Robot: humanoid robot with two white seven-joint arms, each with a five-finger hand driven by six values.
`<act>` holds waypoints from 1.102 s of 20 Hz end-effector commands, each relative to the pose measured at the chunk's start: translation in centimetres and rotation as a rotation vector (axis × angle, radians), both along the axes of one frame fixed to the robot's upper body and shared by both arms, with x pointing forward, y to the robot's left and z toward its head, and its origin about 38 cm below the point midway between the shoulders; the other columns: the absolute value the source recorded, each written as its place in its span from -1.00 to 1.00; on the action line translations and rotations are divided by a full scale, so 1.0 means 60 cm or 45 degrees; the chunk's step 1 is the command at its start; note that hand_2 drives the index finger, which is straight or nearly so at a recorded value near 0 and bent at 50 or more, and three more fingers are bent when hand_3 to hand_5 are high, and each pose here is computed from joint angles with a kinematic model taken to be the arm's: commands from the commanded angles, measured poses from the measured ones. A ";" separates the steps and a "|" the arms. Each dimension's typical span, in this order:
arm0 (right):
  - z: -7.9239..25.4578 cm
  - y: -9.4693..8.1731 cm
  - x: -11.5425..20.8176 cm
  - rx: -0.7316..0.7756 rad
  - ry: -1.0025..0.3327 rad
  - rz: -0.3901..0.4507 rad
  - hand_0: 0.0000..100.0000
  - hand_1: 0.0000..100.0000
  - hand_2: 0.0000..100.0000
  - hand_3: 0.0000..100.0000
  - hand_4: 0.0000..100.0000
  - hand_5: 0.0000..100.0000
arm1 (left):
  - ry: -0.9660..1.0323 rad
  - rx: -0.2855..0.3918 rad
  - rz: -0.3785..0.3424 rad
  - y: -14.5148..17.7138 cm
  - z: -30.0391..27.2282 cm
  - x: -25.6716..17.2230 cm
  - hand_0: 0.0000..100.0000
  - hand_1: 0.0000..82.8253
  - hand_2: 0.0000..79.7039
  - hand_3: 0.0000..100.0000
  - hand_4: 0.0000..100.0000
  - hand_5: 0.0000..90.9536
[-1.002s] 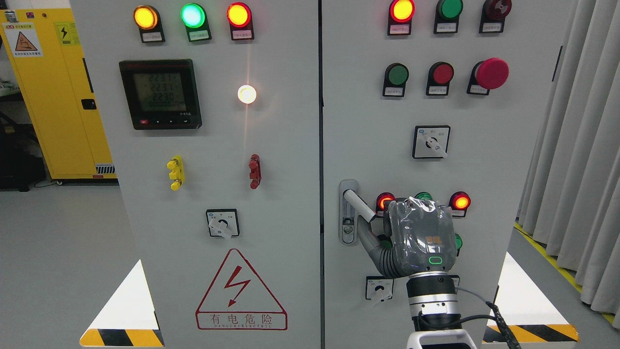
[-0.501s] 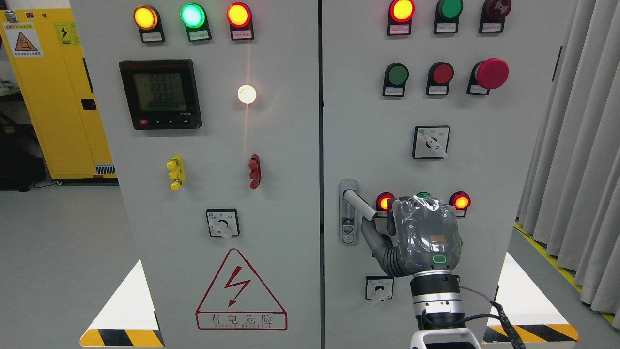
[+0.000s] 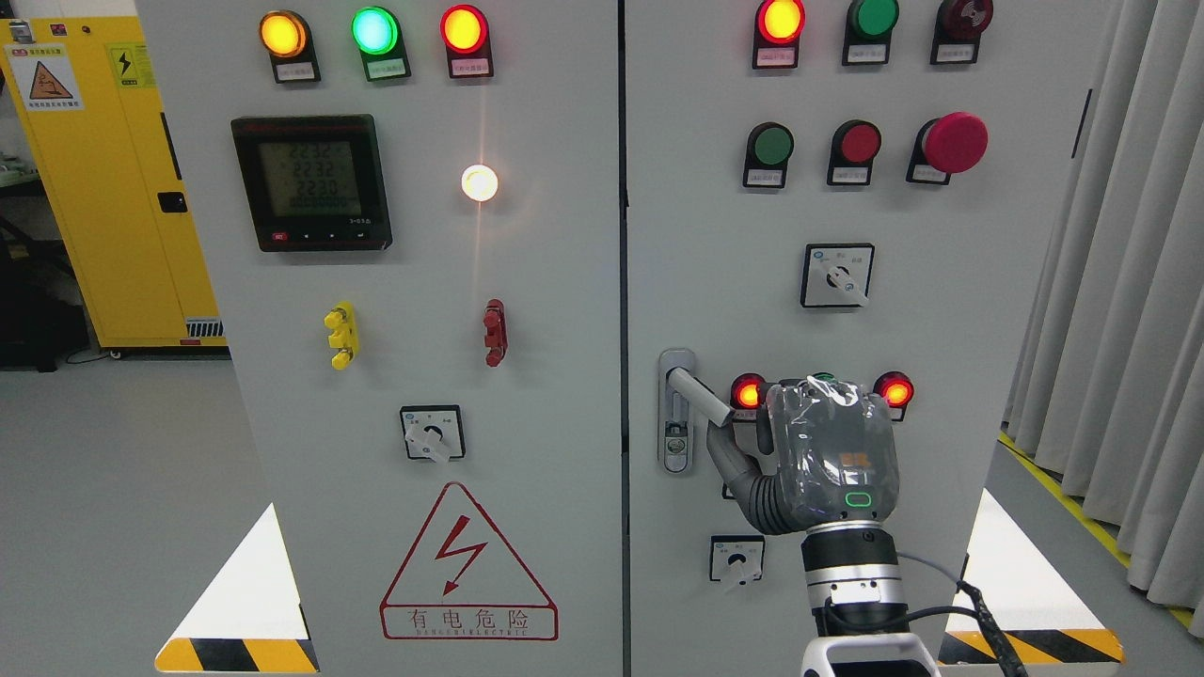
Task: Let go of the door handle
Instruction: 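Rotate the handle with the right hand until it lies horizontal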
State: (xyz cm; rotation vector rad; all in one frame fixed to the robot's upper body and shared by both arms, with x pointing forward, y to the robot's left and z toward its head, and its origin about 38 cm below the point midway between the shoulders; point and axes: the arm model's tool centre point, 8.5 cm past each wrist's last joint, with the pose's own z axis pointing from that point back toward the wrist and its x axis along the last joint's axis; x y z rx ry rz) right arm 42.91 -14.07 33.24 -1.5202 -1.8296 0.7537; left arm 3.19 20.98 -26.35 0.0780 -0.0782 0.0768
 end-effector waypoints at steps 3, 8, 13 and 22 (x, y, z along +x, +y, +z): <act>0.004 -0.003 -0.003 0.000 -0.012 0.000 0.14 -0.17 0.82 1.00 1.00 1.00 | -0.015 -0.002 0.000 -0.001 0.000 0.007 -0.76 0.34 -1.00 -1.00 -1.00 -1.00; 0.006 -0.004 -0.002 0.001 -0.013 -0.001 0.21 -0.21 0.82 1.00 1.00 1.00 | -0.015 -0.002 0.000 -0.001 0.000 0.007 -0.76 0.34 -1.00 -1.00 -1.00 -1.00; 0.008 -0.006 -0.001 0.003 -0.011 -0.006 0.25 -0.24 0.82 1.00 1.00 1.00 | -0.015 -0.002 0.000 -0.001 0.000 0.007 -0.76 0.34 -1.00 -1.00 -1.00 -1.00; 0.020 -0.006 0.003 0.001 -0.027 -0.006 0.23 -0.24 0.81 1.00 1.00 1.00 | -0.015 -0.002 0.000 -0.001 0.000 0.007 -0.76 0.34 -1.00 -1.00 -1.00 -1.00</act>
